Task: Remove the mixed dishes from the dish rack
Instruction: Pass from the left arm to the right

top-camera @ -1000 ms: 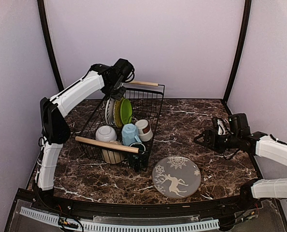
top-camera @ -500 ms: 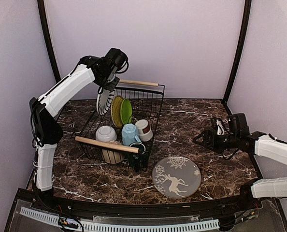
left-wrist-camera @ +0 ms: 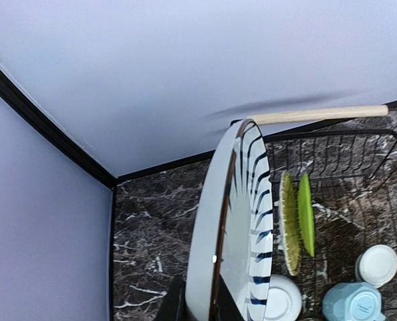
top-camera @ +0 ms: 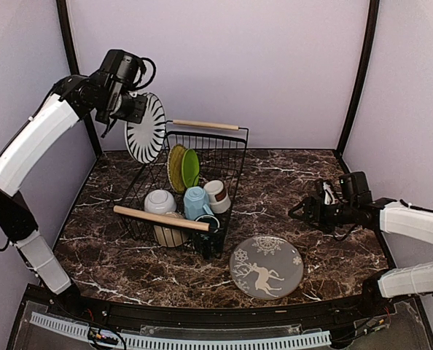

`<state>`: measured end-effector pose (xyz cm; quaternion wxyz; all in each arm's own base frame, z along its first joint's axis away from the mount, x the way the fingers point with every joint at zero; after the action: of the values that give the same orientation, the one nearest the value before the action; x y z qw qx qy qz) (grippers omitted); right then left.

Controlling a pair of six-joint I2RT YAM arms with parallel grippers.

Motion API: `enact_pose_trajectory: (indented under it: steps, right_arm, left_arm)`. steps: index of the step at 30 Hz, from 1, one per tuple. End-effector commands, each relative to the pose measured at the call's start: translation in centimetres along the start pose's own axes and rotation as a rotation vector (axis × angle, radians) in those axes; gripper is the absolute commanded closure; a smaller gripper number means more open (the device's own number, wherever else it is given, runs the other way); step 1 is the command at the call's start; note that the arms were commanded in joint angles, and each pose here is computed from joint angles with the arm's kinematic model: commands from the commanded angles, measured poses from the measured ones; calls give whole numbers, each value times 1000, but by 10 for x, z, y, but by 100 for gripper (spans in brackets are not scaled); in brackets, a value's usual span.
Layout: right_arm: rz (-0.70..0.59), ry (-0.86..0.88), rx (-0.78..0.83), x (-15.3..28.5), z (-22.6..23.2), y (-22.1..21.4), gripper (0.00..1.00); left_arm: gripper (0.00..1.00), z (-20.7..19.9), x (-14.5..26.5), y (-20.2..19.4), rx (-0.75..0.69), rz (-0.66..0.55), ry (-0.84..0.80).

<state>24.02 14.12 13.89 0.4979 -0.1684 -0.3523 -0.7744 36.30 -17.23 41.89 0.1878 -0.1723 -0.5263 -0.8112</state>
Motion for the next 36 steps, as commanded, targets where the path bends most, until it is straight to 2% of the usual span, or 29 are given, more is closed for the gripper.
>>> enact_pose_trajectory:
  steps: [1, 2, 3, 4, 5, 6, 7, 10, 14, 15, 16, 17, 19, 24, 28, 31, 36]
  right_arm:
    - [-23, 42, 16, -2, 8, 8, 4]
    - [-21, 45, 16, -2, 8, 8, 4]
    - [-18, 49, 16, -3, 9, 8, 4]
    - [-18, 53, 16, -3, 9, 9, 4]
    - [-14, 58, 17, -4, 10, 9, 4]
    - [-9, 59, 16, -4, 9, 8, 4]
    - [-8, 63, 20, -4, 10, 9, 4]
    - [-6, 87, 32, -4, 14, 9, 4]
    - [-11, 146, 76, -2, 24, 12, 8]
    - [-19, 150, 90, -1, 26, 14, 8]
    - [-26, 156, 103, 1, 30, 17, 8]
    - [-34, 166, 117, 2, 34, 21, 8]
    - [-43, 203, 139, 5, 44, 27, 7]
    - [-68, 395, 161, 17, 83, 45, 5]
    - [-95, 576, 219, 38, 121, 59, 1]
    - [-128, 621, 247, 48, 137, 67, 1]
    - [-101, 644, 220, 39, 142, 73, 1]
  left_arm:
    - [99, 14, 41, 18, 303, -224, -231]
    - [99, 0, 37, 14, 345, -243, -339]
    - [99, 9, 48, 14, 387, -286, -381]
    - [99, -5, 44, 10, 428, -307, -489]
    - [99, 3, 52, 10, 486, -344, -530]
    - [99, -9, 51, 8, 499, -376, -629]
    - [99, -3, 57, 7, 531, -407, -660]
    - [99, -18, 58, 4, 597, -449, -839]
    - [99, -43, 52, 5, 627, -434, -1034]
    - [99, -51, 47, -1, 667, -399, -1073]
    - [99, -55, 50, 4, 669, -447, -1140]
    - [99, -61, 45, -2, 711, -413, -1176]
    - [99, -68, 46, 2, 741, -441, -1261]
    - [99, -111, 34, -6, 758, -339, -1382]
    - [99, -133, 39, -14, 713, -313, -1349]
    - [99, -143, 41, -18, 674, -309, -1305]
    - [99, -162, 43, -21, 667, -273, -1356]
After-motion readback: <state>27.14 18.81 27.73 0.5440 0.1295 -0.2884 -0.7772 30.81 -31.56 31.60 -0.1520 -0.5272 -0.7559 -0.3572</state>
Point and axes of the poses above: each gripper's point midway between its finger pads, its own x axis back along the fingers, its own z axis along the line the jaws close on, y = z × x, the point moved 5 cm from there along x, back along the fingers, and after that the axes turned 5 degrees about -x, right-handed, at the moved point
